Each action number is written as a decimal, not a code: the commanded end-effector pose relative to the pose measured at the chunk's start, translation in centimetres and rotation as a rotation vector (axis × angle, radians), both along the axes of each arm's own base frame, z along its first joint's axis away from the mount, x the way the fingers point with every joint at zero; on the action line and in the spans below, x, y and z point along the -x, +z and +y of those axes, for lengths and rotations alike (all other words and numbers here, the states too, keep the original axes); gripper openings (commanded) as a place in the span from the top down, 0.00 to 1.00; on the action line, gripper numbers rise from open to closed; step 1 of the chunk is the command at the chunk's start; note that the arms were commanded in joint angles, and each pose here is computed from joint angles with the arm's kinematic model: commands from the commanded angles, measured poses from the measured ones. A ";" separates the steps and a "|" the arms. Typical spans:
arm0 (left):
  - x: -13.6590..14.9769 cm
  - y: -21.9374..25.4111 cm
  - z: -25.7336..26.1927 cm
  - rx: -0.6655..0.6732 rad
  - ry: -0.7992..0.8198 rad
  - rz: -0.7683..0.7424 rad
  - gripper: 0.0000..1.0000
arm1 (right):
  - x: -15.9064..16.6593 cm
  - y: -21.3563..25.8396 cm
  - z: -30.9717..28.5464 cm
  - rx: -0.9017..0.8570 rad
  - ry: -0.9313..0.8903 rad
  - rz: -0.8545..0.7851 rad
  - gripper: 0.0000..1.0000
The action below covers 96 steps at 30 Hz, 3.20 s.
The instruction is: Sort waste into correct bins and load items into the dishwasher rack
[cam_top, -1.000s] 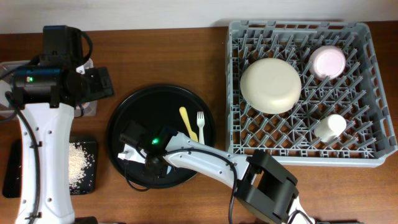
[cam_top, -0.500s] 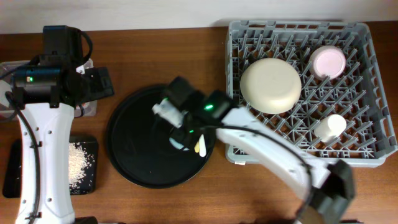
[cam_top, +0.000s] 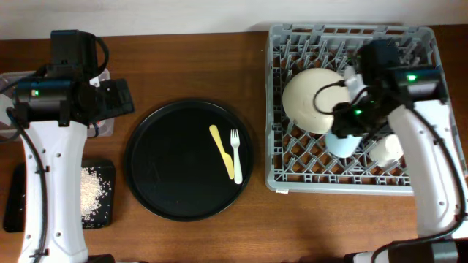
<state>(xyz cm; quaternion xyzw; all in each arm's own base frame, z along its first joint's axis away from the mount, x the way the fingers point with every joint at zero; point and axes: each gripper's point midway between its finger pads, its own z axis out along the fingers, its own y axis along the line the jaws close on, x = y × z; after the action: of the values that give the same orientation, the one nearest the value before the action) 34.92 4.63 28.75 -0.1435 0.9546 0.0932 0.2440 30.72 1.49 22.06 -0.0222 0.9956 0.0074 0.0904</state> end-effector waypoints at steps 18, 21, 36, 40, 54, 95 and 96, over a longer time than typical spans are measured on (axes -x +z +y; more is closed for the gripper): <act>0.0 0.4 0.3 -0.007 0.012 -0.013 0.01 | 1.5 -12.0 -1.9 0.009 -0.068 0.131 0.33; 0.0 0.4 0.3 -0.007 0.012 -0.013 0.01 | 1.6 -11.7 -1.8 0.004 -0.064 0.132 0.06; 0.0 0.4 0.3 -0.007 0.012 -0.013 0.01 | 2.3 2.9 12.1 -0.527 0.252 -0.046 0.02; 0.0 0.4 0.3 -0.007 0.012 -0.013 0.01 | 3.1 2.5 19.0 -0.452 0.455 -0.098 0.02; 0.0 0.4 0.3 -0.007 0.012 -0.013 0.01 | -2.2 -13.7 27.7 -0.063 0.350 -0.067 0.33; 0.0 0.4 0.3 -0.007 0.012 -0.013 0.01 | -3.0 -22.4 23.8 0.042 -0.030 0.037 0.60; 0.0 0.4 0.3 -0.007 0.012 -0.013 0.01 | -2.9 -22.7 24.0 0.038 -0.025 0.032 0.60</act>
<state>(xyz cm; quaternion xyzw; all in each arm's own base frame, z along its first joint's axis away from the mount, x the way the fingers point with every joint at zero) 34.93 4.63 28.75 -0.1433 0.9545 0.0932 0.2442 34.32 25.83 0.74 -0.0138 0.9964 -0.0040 0.0837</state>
